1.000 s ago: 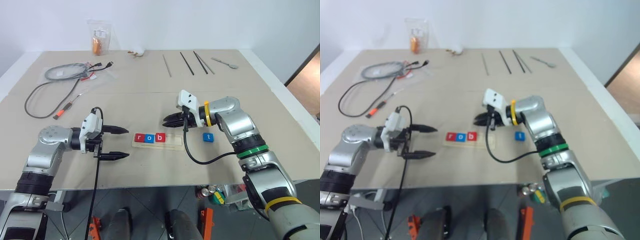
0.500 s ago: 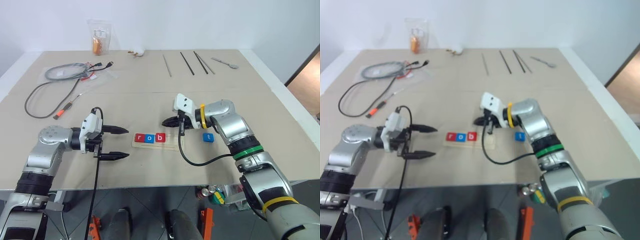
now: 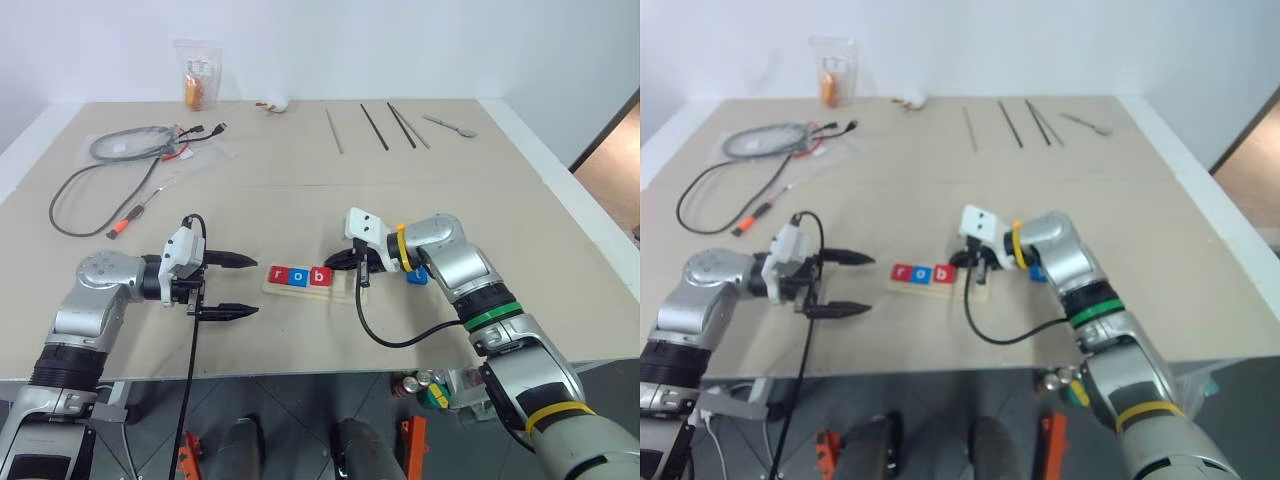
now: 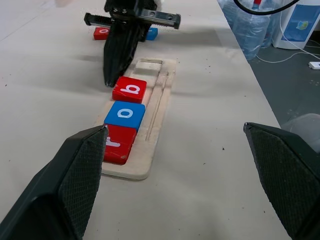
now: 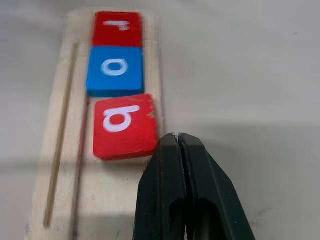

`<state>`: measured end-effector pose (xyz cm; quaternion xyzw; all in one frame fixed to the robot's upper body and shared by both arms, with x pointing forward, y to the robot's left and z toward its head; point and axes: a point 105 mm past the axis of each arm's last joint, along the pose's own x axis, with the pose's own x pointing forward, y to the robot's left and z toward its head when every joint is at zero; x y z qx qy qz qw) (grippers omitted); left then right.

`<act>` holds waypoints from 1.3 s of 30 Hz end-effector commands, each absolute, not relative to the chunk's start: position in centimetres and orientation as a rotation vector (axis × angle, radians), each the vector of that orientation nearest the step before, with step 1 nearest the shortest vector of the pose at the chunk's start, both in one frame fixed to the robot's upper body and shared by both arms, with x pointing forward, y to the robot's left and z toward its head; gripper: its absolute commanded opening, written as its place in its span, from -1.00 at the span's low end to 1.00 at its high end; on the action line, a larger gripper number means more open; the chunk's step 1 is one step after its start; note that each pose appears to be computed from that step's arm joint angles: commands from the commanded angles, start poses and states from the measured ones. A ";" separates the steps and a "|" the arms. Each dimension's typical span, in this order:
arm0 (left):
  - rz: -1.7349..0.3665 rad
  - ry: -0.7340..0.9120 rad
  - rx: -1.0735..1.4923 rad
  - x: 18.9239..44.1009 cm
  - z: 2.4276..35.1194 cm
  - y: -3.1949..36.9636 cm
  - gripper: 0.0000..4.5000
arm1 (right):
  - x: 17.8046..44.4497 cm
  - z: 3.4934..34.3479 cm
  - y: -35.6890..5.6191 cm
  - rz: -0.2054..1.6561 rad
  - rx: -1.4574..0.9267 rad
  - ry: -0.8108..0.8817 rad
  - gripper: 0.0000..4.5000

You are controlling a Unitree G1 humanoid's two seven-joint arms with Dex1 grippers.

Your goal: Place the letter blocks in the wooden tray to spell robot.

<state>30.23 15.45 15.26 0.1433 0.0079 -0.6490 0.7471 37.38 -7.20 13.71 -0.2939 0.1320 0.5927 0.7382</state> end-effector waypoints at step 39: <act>-1.412 -0.014 0.338 30.3 16.1 15.5 1.00 | 38.5 19.0 -7.6 1.245 -0.616 0.156 -0.99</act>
